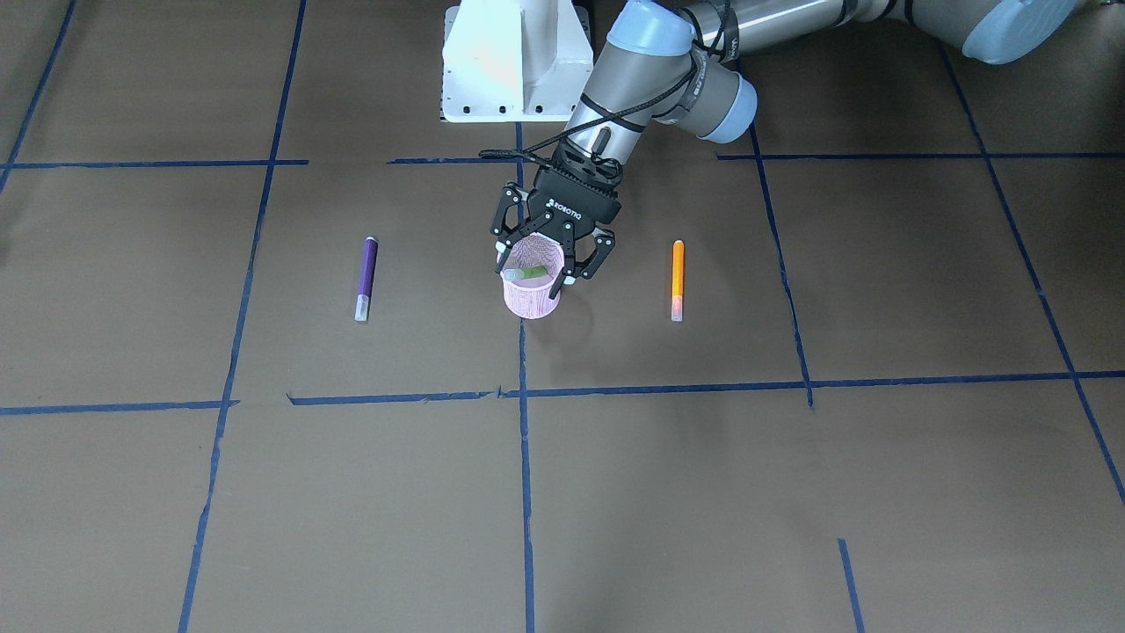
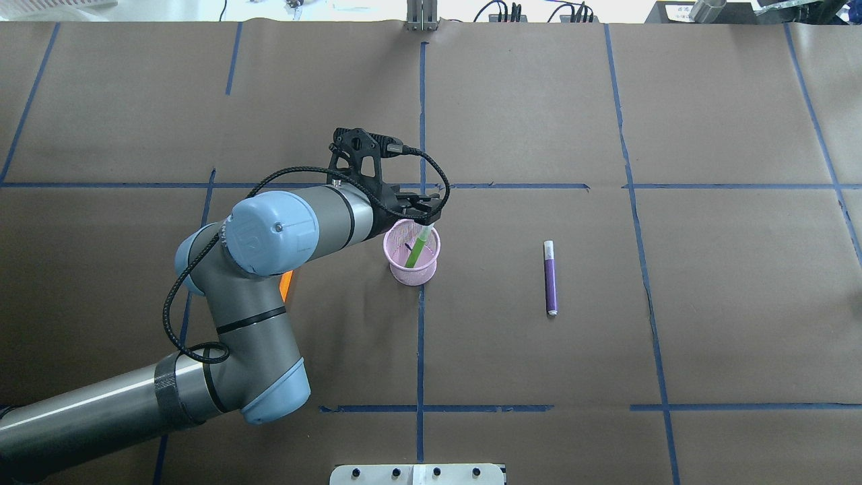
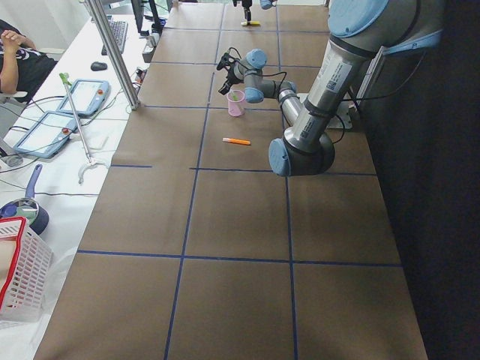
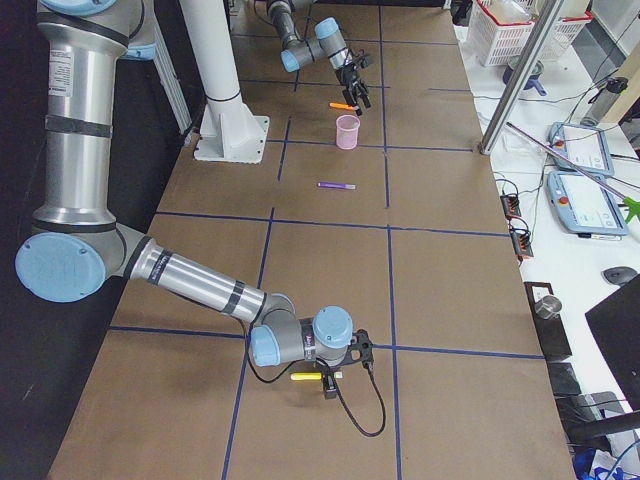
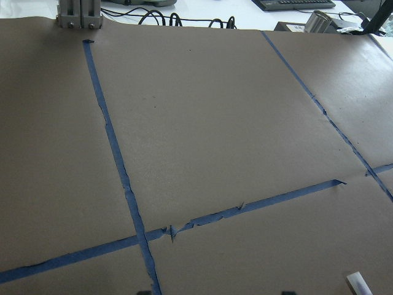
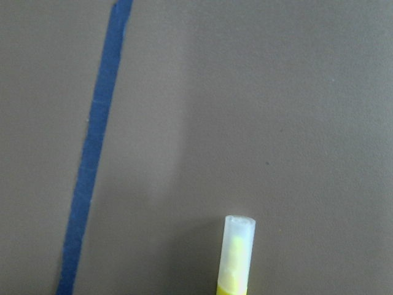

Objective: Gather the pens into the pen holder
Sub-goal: 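Raise the left gripper from the cup and move it above the orange highlighter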

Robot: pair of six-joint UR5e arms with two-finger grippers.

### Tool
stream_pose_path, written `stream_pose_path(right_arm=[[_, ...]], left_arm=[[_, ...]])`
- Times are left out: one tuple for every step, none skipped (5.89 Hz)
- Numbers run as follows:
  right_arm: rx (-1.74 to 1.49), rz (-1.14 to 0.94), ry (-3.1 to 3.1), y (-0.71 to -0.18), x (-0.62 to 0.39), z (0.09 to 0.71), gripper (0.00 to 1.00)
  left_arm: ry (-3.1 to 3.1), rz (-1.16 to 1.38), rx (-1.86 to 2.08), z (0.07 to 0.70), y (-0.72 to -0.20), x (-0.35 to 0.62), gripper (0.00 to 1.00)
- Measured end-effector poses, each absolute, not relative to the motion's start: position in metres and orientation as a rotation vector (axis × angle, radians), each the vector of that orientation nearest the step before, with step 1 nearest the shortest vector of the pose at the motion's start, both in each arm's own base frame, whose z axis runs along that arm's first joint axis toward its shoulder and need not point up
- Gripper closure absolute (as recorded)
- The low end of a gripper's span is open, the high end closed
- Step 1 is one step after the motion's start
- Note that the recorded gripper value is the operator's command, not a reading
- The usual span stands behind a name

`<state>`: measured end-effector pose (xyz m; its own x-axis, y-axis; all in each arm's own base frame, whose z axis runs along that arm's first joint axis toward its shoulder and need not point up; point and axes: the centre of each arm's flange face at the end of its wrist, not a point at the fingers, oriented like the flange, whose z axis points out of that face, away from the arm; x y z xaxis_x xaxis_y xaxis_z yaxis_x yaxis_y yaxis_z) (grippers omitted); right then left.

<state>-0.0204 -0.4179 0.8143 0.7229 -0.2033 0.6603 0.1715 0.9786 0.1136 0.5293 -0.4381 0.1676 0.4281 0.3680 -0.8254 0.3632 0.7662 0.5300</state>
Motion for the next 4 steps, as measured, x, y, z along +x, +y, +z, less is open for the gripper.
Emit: stream_pose_path(right_arm=[[0.046,-0.207,-0.734,-0.418,-0.020,0.814,0.00],[0.047,-0.207,-0.734,-0.419,-0.021,0.813,0.00],[0.045,-0.205,-0.734,-0.418,-0.020,0.814,0.04],[0.043,-0.203,-0.734,-0.418,-0.020,0.815,0.22]], left_arm=[[1.141,0.000,0.727,0.168,-0.451,0.518,0.00],[1.117,0.017,0.663,0.173,-0.471,0.501,0.00],[1.097,0.041,0.559,0.179,-0.493,0.477,0.00],[1.076,0.056,0.452,0.185,-0.508,0.456,0.00]])
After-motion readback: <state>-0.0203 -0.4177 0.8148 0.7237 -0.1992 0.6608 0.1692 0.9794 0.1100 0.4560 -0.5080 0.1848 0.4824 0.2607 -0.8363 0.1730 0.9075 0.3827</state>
